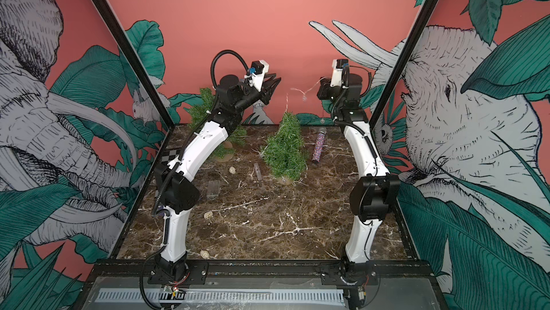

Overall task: Wrap string light around the christmas tree
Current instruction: Wrap the light string around the Christmas tree.

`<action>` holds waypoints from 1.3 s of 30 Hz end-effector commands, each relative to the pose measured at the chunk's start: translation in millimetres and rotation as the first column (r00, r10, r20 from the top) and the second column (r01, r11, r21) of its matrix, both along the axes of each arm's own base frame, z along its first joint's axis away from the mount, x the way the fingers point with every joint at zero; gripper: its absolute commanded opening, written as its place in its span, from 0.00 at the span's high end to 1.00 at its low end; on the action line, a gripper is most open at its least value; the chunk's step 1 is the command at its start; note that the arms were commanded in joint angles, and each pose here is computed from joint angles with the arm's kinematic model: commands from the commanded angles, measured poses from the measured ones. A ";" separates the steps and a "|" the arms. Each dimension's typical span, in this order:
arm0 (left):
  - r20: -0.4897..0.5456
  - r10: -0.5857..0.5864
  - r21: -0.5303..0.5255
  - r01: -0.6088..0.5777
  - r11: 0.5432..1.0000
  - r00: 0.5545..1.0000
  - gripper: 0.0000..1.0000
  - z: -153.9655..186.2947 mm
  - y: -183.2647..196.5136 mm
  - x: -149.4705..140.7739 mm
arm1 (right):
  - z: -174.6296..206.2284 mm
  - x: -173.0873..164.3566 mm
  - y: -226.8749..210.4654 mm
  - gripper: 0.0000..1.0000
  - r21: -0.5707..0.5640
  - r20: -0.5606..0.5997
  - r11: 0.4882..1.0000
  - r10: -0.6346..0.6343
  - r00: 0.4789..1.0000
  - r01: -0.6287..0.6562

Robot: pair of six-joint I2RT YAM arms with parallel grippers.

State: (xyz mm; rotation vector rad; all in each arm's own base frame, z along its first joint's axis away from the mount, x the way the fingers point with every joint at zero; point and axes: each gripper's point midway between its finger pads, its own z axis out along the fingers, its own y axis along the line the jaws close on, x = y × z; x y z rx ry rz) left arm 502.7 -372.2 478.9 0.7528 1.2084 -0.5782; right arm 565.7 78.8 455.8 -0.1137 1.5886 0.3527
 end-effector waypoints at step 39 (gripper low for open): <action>-0.299 -0.204 0.277 0.289 0.916 0.932 0.33 -91.8 -75.2 -293.7 | 27.4 -278.4 34.9 1.00 0.040 -0.238 0.971 0.237 0.942 -0.234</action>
